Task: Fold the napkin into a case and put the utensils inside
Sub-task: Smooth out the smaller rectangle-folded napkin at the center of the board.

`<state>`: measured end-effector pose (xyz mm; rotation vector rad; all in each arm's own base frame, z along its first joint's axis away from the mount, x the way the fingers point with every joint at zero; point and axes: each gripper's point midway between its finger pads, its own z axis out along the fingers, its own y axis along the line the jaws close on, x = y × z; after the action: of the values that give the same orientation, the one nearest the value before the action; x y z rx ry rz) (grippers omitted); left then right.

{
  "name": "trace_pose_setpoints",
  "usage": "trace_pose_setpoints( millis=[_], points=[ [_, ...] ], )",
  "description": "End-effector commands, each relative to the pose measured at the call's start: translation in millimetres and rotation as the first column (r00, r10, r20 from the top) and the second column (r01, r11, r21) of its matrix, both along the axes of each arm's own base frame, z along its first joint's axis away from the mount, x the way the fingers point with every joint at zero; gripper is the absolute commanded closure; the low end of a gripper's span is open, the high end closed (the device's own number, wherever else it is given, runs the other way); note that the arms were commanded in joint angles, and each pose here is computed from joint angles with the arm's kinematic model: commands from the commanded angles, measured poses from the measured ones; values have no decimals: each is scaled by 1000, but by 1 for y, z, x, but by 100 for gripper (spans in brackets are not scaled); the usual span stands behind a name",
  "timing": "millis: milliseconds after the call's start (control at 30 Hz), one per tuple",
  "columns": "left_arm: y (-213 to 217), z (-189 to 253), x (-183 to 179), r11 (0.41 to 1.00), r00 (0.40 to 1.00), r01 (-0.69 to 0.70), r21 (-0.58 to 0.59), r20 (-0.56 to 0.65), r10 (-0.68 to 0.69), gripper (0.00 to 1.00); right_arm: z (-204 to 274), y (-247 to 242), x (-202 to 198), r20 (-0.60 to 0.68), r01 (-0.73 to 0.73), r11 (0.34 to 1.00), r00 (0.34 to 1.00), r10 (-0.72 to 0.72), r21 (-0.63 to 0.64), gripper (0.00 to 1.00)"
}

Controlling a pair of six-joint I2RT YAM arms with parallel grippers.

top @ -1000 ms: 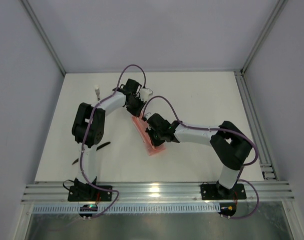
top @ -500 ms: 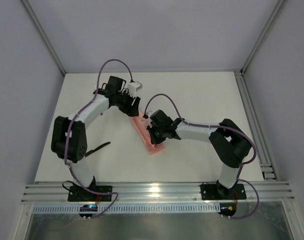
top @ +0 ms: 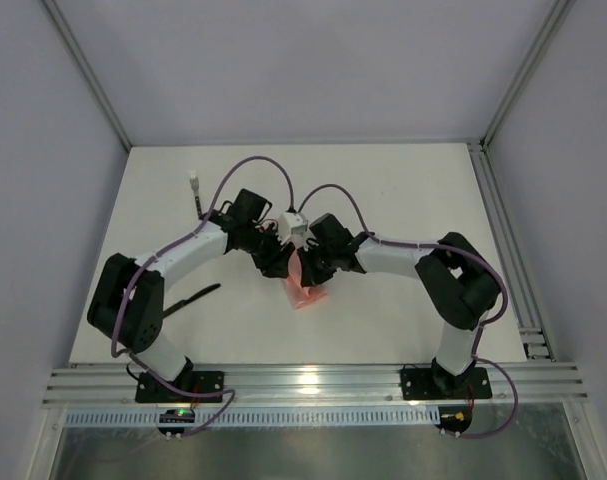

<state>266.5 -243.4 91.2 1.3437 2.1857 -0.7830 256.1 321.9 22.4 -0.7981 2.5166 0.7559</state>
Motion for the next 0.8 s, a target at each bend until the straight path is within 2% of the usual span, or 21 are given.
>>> trace_pose_setpoints(
  millis=[0, 100, 200, 233, 333, 400, 467, 533, 600, 667, 767],
  points=[
    [1, -15, -15, 995, 995, 101, -3, -6, -101, 48, 9, 16, 8, 24, -35, 996, 999, 33, 77, 96],
    [-4, -20, -14, 996, 996, 83, -28, -15, -84, 46, 9, 19, 8, 0, -25, 993, 1000, 26, 113, 96],
    [-5, -28, -9, 1000, 999, 4, -21, -46, -5, 47, 8, 20, 9, -10, -14, 991, 1000, 15, 136, 96],
    [-6, -25, -12, 998, 995, -36, -52, -93, 31, 50, 7, 20, 8, -11, -14, 989, 1000, 16, 147, 96],
    [1, -8, -2, 974, 981, -158, -165, -135, 137, 52, 5, 20, 11, -21, 9, 986, 1000, -6, 166, 96],
    [4, -6, 5, 967, 979, -193, -167, -100, 178, 50, 4, 21, 13, -22, 17, 985, 1000, -13, 173, 96],
    [7, -13, 7, 976, 984, -179, -126, -29, 177, 47, 1, 24, 11, -33, 12, 983, 999, -6, 184, 96],
    [7, -18, 7, 984, 988, -158, -82, -14, 157, 47, 0, 25, 12, -42, 18, 981, 999, -10, 192, 96],
    [6, -27, 13, 996, 993, -87, 5, 84, 86, 47, -1, 25, 12, -44, 22, 981, 999, -14, 191, 96],
    [2, -27, 14, 999, 996, -32, 14, 81, 30, 46, -1, 25, 12, -48, 33, 980, 999, -24, 197, 96],
    [11, -38, 14, 996, 998, -1, 93, 61, -5, 44, -3, 23, 13, -56, 55, 979, 997, -45, 194, 96]
  ],
)
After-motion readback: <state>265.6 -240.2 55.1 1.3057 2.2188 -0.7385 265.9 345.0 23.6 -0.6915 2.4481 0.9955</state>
